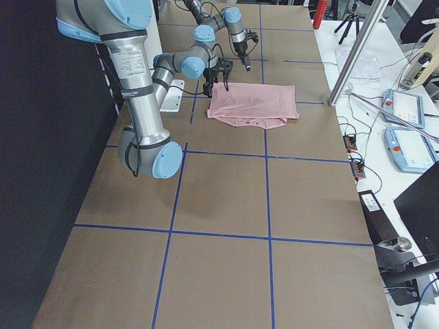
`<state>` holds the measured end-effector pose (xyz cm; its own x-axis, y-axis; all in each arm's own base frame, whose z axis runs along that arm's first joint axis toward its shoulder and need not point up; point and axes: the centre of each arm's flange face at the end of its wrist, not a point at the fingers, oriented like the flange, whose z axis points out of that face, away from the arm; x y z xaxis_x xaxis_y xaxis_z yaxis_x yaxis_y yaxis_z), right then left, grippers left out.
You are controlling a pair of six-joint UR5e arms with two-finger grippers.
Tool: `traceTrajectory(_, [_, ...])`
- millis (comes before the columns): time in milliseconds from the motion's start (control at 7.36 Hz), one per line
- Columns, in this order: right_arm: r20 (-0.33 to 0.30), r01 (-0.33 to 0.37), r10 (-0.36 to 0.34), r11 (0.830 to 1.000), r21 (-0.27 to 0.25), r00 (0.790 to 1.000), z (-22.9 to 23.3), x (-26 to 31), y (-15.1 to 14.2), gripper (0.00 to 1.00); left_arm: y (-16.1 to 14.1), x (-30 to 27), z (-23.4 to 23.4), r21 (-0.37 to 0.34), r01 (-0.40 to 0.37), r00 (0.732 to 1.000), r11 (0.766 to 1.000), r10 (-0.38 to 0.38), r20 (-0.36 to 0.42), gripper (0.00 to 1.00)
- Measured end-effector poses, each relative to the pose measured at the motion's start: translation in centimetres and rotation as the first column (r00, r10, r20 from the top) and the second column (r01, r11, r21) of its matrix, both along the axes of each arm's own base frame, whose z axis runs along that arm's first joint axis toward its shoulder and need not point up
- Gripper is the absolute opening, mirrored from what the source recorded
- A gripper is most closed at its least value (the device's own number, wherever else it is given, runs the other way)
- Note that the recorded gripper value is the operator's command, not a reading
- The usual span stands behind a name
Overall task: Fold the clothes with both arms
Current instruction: 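Lower the left gripper to the shirt's near corner while the right gripper holds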
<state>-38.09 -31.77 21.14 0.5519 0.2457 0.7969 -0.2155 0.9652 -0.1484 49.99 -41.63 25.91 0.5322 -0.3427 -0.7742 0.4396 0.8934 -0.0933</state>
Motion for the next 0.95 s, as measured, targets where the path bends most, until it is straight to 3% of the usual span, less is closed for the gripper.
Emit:
traceTrajectory(408, [-0.007, 0.0, 0.0, 1.0, -0.004, 1.0, 0.3, -0.2, -0.1, 1.0, 7.3, 5.3, 1.0, -0.135, -0.01, 0.999, 0.991, 0.017, 0.048, 1.0])
traceTrajectory(951, [-0.006, -0.001, 0.001, 1.0, -0.003, 1.0, 0.2, -0.1, -0.1, 1.0, 11.2, 7.6, 1.2, -0.22, 0.0, 0.996, 0.976, 0.02, 0.089, 0.96])
